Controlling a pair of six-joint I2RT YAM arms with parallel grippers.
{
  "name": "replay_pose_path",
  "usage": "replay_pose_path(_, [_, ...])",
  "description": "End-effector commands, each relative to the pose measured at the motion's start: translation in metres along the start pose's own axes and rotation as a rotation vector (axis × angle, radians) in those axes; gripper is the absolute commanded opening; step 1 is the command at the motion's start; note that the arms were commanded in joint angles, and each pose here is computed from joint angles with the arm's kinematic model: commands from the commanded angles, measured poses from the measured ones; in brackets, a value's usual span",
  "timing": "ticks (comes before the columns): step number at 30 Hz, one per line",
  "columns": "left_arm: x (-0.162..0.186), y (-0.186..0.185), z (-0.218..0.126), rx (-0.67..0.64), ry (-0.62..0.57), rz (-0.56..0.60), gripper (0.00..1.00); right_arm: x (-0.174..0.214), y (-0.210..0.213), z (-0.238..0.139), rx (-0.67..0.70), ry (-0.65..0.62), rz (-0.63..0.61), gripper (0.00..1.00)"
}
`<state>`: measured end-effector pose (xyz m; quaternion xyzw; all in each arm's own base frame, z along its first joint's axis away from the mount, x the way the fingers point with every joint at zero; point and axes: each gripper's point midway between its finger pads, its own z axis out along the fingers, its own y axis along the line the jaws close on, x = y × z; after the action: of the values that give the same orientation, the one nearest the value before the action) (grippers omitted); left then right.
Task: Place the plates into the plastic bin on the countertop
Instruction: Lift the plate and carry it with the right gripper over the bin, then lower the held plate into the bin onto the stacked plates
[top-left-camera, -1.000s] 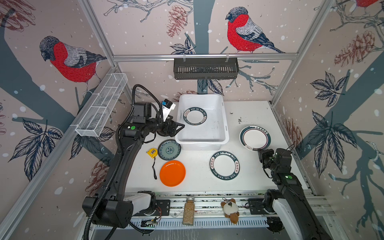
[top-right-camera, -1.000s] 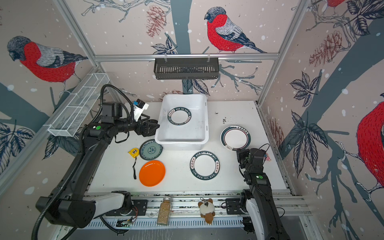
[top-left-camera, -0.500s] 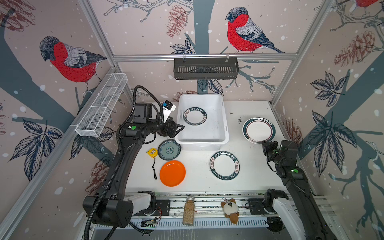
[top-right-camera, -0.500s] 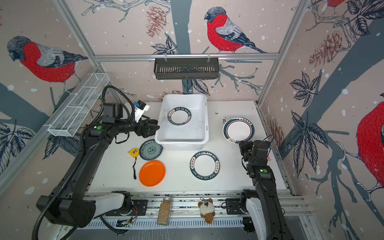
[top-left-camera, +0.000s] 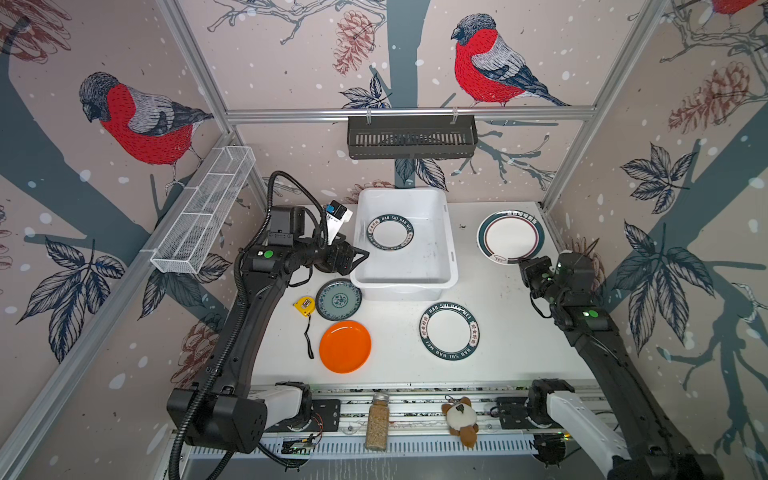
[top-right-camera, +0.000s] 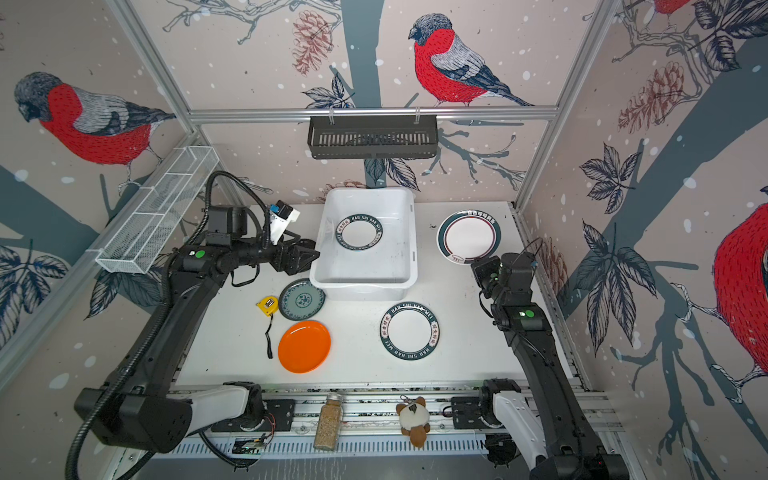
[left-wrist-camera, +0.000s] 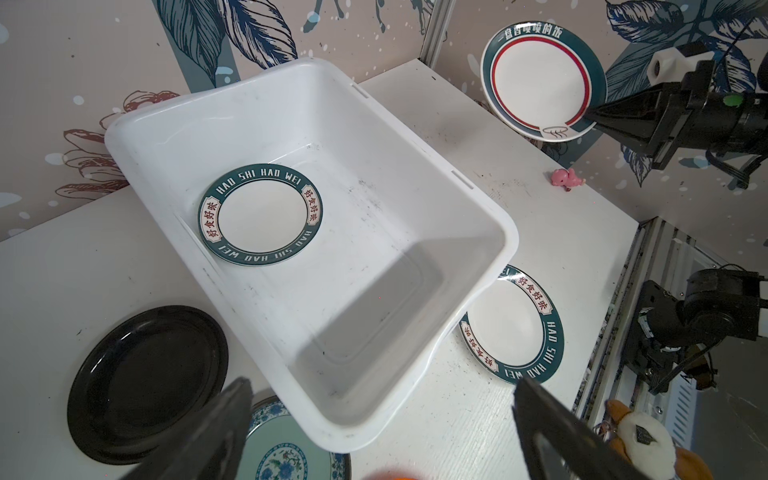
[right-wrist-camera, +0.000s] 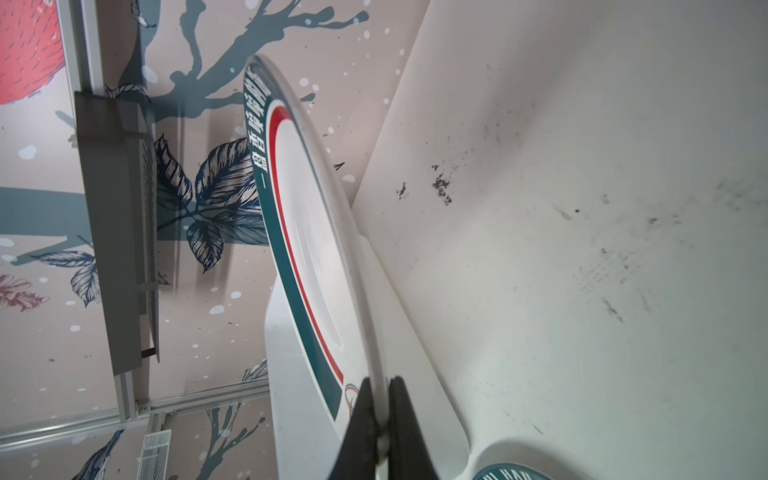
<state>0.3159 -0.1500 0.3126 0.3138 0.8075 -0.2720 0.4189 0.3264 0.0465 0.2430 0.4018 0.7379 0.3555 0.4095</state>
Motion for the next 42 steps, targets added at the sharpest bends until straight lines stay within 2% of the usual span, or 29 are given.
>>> replay_pose_path(1, [-0.005,-0.003,-0.003,0.008,-0.016,0.010,0.97,-0.005,0.045,0.006,-0.093,-0.035,-0.063,0.03])
replay_pose_path(9, [-0.009,-0.004,-0.006,-0.003,-0.024,0.014,0.97,0.040,0.131,0.046,-0.216,0.089,-0.146,0.03])
replay_pose_path(16, [-0.022,-0.003,-0.017,-0.048,-0.071,0.030,0.97,0.106,0.168,0.084,-0.268,0.206,-0.193,0.04])
replay_pose_path(25, [-0.029,-0.008,-0.027,-0.061,-0.078,0.057,0.97,0.164,0.165,0.126,-0.254,0.325,-0.221,0.04])
replay_pose_path(36, [-0.026,-0.012,-0.030,-0.059,-0.070,0.055,0.97,0.208,0.144,0.171,-0.191,0.415,-0.255,0.04])
replay_pose_path(42, [-0.024,-0.011,-0.029,-0.060,-0.067,0.050,0.97,0.221,0.137,0.196,-0.156,0.433,-0.286,0.05])
